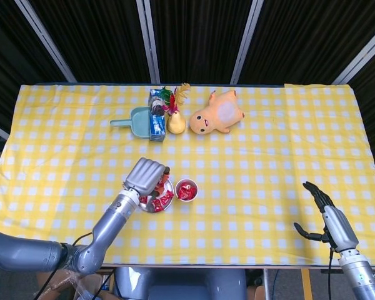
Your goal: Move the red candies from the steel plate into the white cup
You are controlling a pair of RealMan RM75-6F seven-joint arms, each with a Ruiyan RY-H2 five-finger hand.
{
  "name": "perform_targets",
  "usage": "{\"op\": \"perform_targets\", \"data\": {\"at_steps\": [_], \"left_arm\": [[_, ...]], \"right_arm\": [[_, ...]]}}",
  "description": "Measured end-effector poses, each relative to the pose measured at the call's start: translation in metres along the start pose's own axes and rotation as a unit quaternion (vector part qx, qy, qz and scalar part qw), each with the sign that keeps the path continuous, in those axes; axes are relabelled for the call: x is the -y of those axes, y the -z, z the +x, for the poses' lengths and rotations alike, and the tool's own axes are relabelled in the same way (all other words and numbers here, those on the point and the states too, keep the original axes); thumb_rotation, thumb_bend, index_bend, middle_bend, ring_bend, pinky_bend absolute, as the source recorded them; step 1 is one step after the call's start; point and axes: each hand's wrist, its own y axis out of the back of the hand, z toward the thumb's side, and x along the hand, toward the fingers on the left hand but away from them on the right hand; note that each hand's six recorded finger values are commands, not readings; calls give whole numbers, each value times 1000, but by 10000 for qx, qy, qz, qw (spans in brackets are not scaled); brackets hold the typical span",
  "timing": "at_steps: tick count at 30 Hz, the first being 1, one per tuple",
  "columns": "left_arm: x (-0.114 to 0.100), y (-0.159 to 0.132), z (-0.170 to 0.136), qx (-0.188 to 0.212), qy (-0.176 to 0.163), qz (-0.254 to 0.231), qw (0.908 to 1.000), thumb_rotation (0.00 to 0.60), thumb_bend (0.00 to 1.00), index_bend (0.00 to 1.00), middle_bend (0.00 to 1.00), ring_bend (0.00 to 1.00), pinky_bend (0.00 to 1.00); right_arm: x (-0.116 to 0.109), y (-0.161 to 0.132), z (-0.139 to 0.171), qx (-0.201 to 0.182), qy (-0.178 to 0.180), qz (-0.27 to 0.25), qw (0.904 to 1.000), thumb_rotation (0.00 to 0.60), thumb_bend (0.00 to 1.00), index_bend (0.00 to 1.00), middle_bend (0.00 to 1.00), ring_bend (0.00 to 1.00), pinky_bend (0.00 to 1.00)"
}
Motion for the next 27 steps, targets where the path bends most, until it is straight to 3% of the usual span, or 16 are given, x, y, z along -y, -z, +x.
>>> {"op": "perform_targets", "data": {"at_steps": [6, 16, 27], "left_arm": [[-5, -27, 9, 160, -136, -104, 9997, 600, 367, 552, 655, 836, 901], [10, -66, 25, 326, -72, -116, 9994, 600, 367, 545, 644, 836, 901], [21, -72, 30, 309, -44, -101, 9995, 600, 363, 533, 626, 835, 901]], "right_arm": [[0, 0, 0, -1, -7, -19, 10000, 600, 362, 0, 0, 0, 1], [-1, 1, -1, 7, -34, -78, 10000, 600, 362, 0, 0, 0, 1], [0, 0, -1, 11, -56, -77, 10000, 600, 361, 0, 0, 0, 1]]}}
